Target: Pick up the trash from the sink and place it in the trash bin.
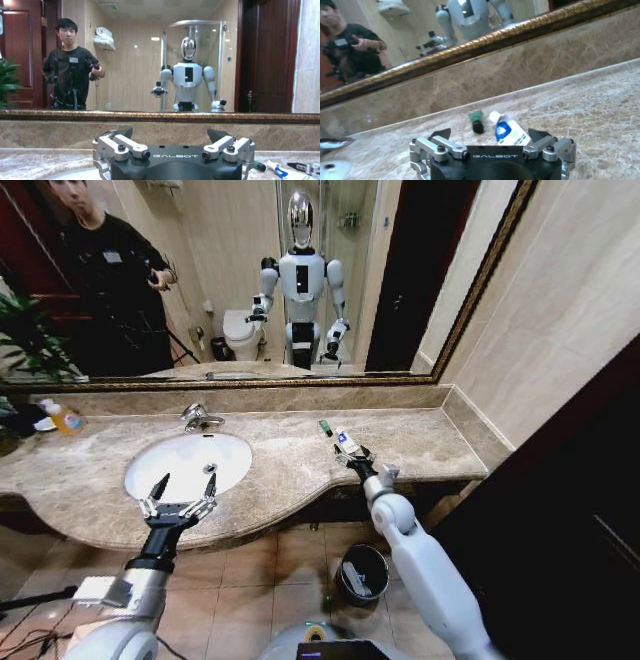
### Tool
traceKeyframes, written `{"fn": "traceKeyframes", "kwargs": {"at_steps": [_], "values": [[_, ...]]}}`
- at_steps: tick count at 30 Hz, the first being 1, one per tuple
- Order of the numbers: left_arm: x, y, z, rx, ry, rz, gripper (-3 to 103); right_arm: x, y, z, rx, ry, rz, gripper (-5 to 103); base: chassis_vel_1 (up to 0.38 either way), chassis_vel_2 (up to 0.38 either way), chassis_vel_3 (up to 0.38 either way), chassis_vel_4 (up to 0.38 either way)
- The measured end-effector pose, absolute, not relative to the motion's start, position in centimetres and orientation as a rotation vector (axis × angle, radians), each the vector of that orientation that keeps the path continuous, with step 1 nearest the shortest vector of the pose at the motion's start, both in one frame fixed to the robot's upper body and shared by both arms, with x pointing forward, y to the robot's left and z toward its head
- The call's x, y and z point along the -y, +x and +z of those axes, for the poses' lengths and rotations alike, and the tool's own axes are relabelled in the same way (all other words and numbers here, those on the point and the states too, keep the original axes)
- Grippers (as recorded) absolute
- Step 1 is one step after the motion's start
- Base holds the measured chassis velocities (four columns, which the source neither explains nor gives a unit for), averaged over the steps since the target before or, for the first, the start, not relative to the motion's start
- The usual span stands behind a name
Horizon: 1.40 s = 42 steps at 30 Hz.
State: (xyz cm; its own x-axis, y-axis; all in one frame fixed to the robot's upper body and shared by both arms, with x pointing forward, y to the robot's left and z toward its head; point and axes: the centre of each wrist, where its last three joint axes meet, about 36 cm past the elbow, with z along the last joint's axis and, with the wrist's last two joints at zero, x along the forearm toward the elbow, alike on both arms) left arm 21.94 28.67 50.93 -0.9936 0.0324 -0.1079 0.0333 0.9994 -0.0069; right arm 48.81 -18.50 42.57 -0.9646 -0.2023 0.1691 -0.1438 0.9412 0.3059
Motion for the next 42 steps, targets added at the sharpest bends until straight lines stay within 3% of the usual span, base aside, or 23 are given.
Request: {"fn": "traceKeyframes", "kwargs": {"at_steps": [14,29,36,39,41,42], "values": [[-28.7,21.9,50.9,-3.033,0.05,-0.013,100,20.2,51.4,42.4,2.881,0.159,-0.393,100,0.0,0.0,0.0,0.0],[-28.7,21.9,50.9,-3.033,0.05,-0.013,100,20.4,50.5,40.2,2.851,0.146,-0.387,102,0.0,0.0,0.0,0.0],[-28.7,21.9,50.9,-3.033,0.05,-0.013,100,20.3,50.2,39.7,2.851,0.145,-0.396,80,0.0,0.0,0.0,0.0],[-28.7,21.9,50.9,-3.033,0.05,-0.013,100,20.2,50.0,39.6,2.853,0.167,-0.4,63,0.0,0.0,0.0,0.0],[-28.7,21.9,50.9,-3.033,0.05,-0.013,100,20.2,50.0,39.6,2.853,0.17,-0.401,63,0.0,0.0,0.0,0.0],[-28.7,21.9,50.9,-3.033,0.05,-0.013,100,20.1,50.0,39.6,2.855,0.175,-0.402,52,0.0,0.0,0.0,0.0]]}}
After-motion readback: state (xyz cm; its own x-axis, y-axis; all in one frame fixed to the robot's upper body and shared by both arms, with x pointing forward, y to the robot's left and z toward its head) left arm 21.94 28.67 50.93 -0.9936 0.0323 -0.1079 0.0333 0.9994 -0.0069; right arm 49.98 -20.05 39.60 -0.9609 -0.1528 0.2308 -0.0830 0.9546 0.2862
